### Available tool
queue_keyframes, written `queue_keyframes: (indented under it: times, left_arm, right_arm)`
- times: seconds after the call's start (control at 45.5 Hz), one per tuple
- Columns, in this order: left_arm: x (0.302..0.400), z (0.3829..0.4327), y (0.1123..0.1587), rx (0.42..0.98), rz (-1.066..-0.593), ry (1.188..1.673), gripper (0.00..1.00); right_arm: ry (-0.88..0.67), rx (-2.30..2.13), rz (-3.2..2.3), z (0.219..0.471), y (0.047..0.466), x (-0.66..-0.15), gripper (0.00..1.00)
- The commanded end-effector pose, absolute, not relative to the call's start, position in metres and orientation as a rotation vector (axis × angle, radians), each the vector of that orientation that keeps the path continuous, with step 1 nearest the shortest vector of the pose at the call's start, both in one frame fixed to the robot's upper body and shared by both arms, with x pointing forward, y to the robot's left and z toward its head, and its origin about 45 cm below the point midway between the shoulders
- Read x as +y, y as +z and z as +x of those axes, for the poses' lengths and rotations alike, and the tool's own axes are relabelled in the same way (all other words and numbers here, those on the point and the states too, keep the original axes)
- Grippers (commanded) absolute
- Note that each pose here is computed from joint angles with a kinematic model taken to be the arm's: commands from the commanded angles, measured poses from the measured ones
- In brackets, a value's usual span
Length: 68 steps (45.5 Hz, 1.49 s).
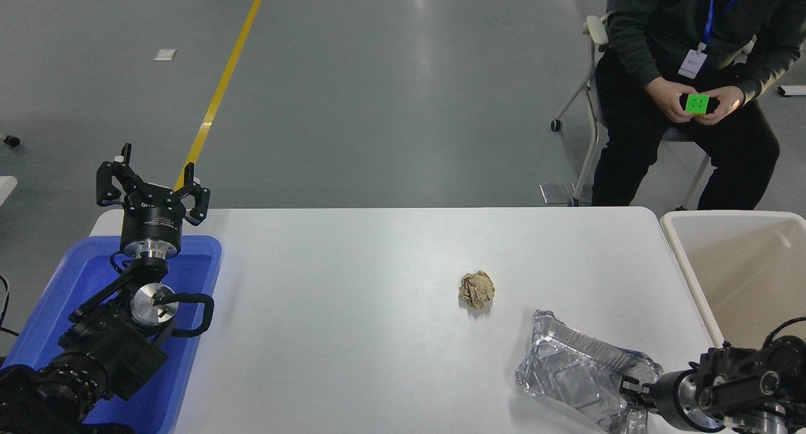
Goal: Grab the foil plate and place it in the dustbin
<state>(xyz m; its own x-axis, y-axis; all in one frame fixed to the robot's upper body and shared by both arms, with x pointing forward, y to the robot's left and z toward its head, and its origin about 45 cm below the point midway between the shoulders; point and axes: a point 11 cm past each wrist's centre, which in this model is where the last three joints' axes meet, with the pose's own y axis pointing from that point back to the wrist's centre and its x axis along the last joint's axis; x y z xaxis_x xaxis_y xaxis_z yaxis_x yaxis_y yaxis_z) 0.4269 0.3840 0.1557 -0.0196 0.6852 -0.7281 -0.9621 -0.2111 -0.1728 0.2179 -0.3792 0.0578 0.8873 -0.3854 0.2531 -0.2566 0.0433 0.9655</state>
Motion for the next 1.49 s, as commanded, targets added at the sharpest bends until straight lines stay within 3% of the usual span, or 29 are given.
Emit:
queue_keyframes:
  times: [0.0,0.352,0.725,1.473]
  left_arm:
    - [0.384,0.4269,0.1557,0.442,-0.843,1.596,0.99]
    - [0.384,0.4269,0.1557,0.442,-0.843,1.596,0.99]
    - [0.3838,0.4269,0.1556,0.442,-0.841,1.595,0.99]
    - [0.3836,0.4269,0.1555,0.442,-0.84,1.595,0.99]
  right_arm:
    - [-0.095,-0.553,1.561,0.225,0.079,-0.384,0.0]
    - [-0.014,-0.57,1.571,0.257,0.176,-0.405,0.0]
    - [0.104,-0.479,1.525,0.293,0.315,-0.431,0.0]
    - [0.153,-0.344,1.499,0.3,0.39,-0.419,0.0]
